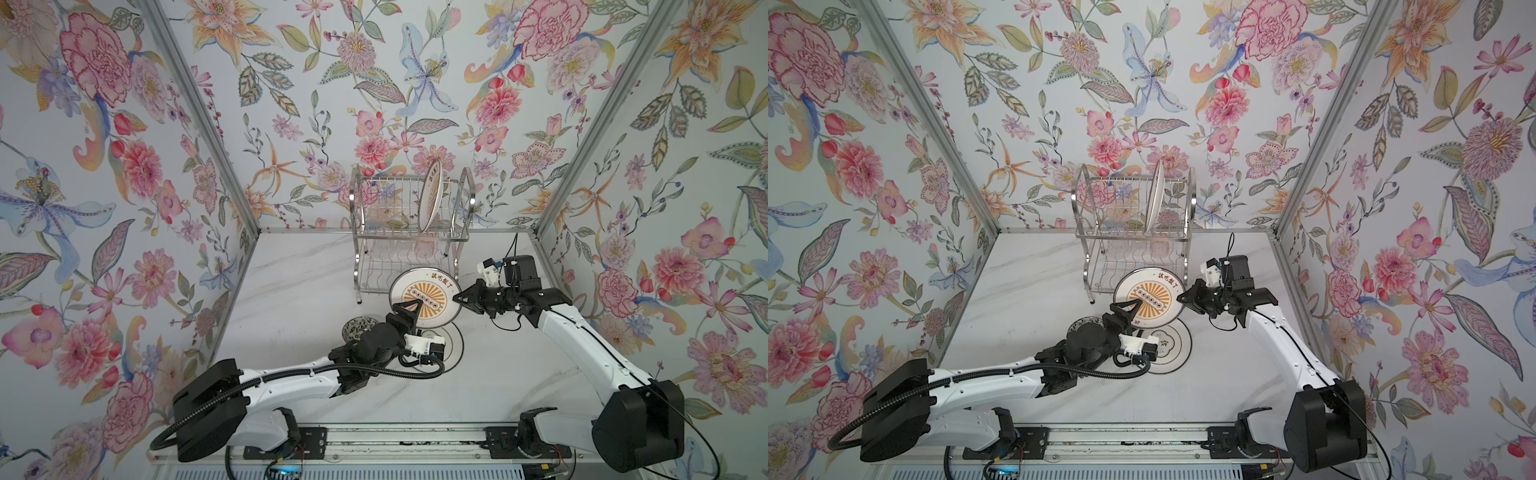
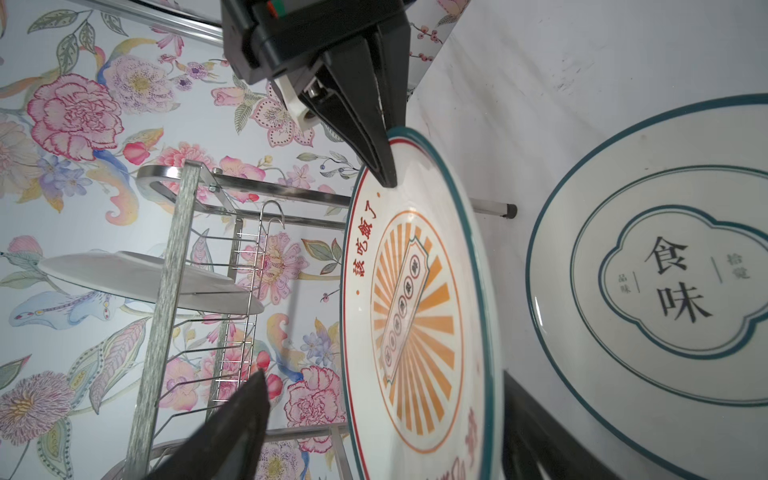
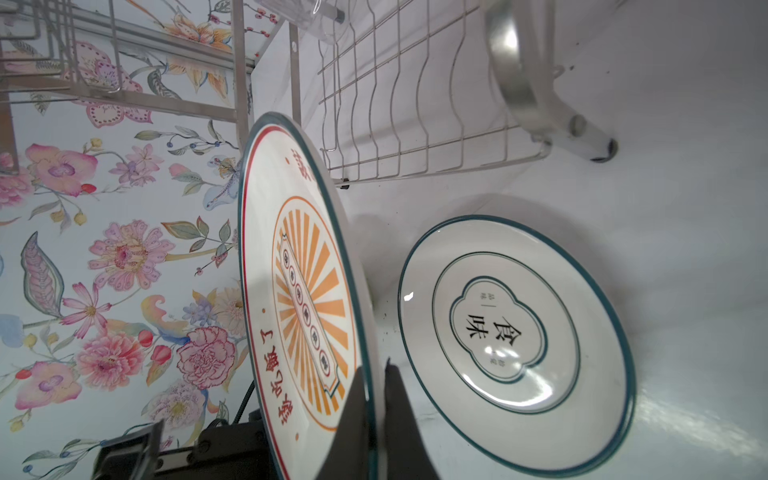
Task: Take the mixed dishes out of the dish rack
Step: 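Lower the sunburst plate onto the white plate with the right gripper while the left withdraws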
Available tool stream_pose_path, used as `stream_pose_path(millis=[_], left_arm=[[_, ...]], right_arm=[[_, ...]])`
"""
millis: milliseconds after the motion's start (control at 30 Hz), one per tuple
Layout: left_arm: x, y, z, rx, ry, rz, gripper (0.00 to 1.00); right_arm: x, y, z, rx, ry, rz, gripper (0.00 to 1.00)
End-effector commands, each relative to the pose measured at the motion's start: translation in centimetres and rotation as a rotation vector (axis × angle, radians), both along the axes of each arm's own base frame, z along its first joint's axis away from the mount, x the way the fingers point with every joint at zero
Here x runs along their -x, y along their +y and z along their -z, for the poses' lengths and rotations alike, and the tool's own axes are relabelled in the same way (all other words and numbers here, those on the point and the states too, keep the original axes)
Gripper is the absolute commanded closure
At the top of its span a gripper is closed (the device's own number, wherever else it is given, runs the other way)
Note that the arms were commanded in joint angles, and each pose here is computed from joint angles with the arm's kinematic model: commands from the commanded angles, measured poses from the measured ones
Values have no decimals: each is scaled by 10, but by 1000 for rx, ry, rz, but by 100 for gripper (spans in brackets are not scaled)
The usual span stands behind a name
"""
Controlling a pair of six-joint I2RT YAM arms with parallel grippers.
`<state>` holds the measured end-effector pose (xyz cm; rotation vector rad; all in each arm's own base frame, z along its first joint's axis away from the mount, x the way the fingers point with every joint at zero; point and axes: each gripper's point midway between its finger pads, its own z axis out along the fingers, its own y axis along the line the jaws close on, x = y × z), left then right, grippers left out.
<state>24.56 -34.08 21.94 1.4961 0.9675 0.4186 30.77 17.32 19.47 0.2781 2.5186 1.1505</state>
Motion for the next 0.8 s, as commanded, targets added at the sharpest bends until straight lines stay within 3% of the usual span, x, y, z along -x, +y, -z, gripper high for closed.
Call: stream_pose_path(millis=[0,200,400,633,767], left_arm=[[-3,6,-19,91,2,-43,1],[8,22,-35,207,63,-44,1],[13,50,-53,368,160,-102,1],[8,84,-78,626,351,-97,1],[2,92,-83,700,475,-72,1]], right_arm=[[-5,-10,-15,-1,-79,47,100],[-3,-33,-12,39,-103,121,100],[12,-58,5,193,-124,151,100],[27,-56,25,223,-165,89,100],[31,-48,41,219,-175,10,100]])
